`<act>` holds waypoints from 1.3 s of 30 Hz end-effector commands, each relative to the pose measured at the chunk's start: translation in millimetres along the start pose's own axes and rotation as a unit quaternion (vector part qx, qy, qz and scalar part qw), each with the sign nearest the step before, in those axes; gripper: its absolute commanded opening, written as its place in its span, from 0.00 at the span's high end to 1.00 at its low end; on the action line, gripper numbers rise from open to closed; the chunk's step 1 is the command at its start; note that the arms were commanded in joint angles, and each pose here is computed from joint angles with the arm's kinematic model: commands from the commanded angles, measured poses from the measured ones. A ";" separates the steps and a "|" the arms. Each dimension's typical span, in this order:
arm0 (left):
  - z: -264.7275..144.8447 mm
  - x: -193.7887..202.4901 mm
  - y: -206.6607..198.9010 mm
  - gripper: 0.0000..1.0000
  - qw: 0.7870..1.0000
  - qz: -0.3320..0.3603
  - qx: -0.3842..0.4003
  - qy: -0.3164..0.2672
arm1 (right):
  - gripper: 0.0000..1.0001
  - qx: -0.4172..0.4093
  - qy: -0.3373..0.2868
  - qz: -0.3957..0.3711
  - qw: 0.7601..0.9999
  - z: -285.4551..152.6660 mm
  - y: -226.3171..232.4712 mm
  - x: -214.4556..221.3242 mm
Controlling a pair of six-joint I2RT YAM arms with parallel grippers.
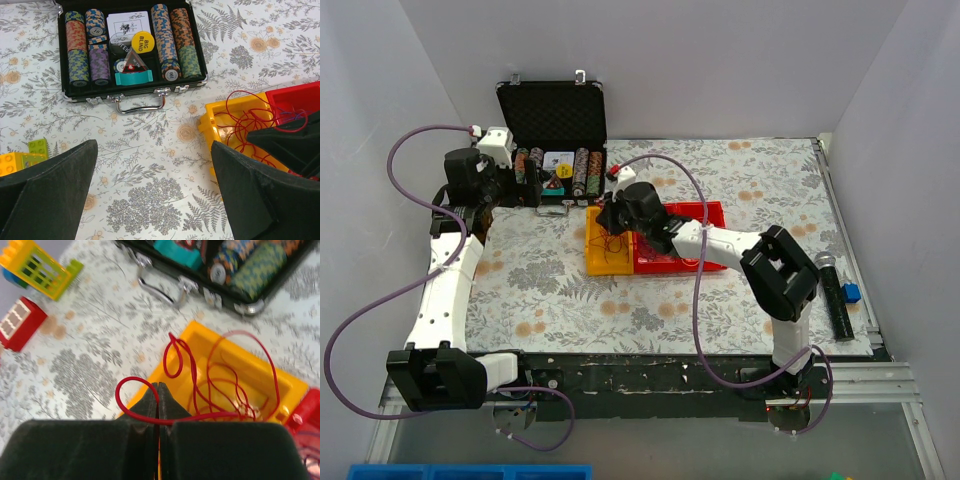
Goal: Untangle the cables
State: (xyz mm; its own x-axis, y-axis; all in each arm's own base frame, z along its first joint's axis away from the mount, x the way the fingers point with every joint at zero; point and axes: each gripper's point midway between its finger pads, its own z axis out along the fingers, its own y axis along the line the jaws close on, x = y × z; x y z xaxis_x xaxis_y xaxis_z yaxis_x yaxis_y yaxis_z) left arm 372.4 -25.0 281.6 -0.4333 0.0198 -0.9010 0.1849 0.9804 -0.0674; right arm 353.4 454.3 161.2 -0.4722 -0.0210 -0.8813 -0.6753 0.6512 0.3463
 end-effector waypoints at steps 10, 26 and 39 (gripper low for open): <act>-15.0 -15.4 -2.1 0.02 0.999 0.001 -0.002 -0.032 | 0.99 0.082 0.085 0.038 0.992 4.6 -24.0 51.2; -19.8 -17.9 1.8 0.02 0.999 -0.005 -0.018 -0.042 | 0.30 0.114 0.074 0.037 0.990 -44.9 1.4 12.1; -17.4 7.8 1.7 0.02 0.996 -0.084 -0.034 -0.010 | 0.11 0.093 0.030 0.020 0.995 -147.5 15.0 -40.7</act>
State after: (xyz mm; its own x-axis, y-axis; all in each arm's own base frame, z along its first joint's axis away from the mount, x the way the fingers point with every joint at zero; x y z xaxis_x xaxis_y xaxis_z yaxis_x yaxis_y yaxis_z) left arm 364.2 -19.5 281.5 -0.4259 -0.0873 -0.9005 0.0883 0.9866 -0.1374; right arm 292.3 385.7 242.0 -0.5438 -0.0502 -0.8377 -0.5566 0.7687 0.3153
